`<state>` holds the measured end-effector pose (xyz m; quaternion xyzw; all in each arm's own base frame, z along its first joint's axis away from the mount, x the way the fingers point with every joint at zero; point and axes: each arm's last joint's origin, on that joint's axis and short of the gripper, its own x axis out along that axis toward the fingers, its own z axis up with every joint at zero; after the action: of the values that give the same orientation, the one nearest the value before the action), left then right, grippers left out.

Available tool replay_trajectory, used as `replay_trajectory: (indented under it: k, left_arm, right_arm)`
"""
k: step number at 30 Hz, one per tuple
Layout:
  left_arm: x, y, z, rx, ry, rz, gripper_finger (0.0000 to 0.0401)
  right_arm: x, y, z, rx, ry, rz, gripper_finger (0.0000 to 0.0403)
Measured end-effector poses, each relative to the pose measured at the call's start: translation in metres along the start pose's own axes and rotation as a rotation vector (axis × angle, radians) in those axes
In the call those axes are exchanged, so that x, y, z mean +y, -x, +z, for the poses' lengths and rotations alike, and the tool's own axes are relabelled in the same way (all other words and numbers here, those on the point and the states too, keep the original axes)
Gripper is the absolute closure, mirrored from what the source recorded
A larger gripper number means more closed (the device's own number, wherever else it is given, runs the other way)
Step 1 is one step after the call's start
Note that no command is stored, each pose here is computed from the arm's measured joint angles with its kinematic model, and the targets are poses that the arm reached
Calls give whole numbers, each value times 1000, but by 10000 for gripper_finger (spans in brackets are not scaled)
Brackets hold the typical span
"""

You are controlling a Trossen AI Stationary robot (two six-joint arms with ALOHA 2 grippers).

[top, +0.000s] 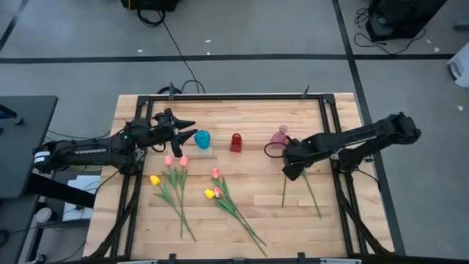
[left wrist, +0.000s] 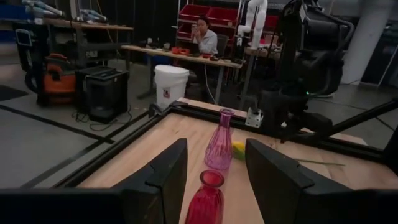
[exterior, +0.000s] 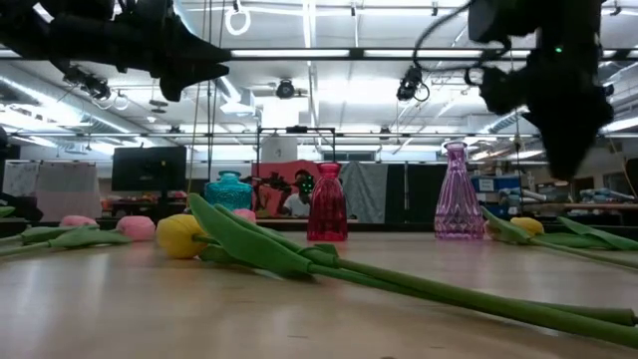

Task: Sort flowers into vase by color
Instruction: Put the right yellow flower into the pink vase

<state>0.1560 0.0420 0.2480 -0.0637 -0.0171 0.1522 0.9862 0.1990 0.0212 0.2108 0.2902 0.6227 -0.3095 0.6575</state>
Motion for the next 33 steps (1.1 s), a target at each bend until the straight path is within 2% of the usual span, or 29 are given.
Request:
replay_trajectory:
  k: [4,10,17,24,33]
  left_arm:
    - [0,0,-1,8,-20,-2,233]
    - [0,0,-3,30,-27,0,233]
    - [0,0,-3,28,-27,0,233]
    - [0,0,-3,28,-27,0,233]
    - [0,0,-3,31,-26,1,233]
  right_arm:
    - [-5,-14,-3,172,-30,-14,234]
    - [-14,-40,-11,317,-70,15,234]
    - [-16,-63,-14,310,-111,89,234]
    - [-20,-70,-20,296,-121,50,237]
    - [-11,-81,-21,288,-102,6,288]
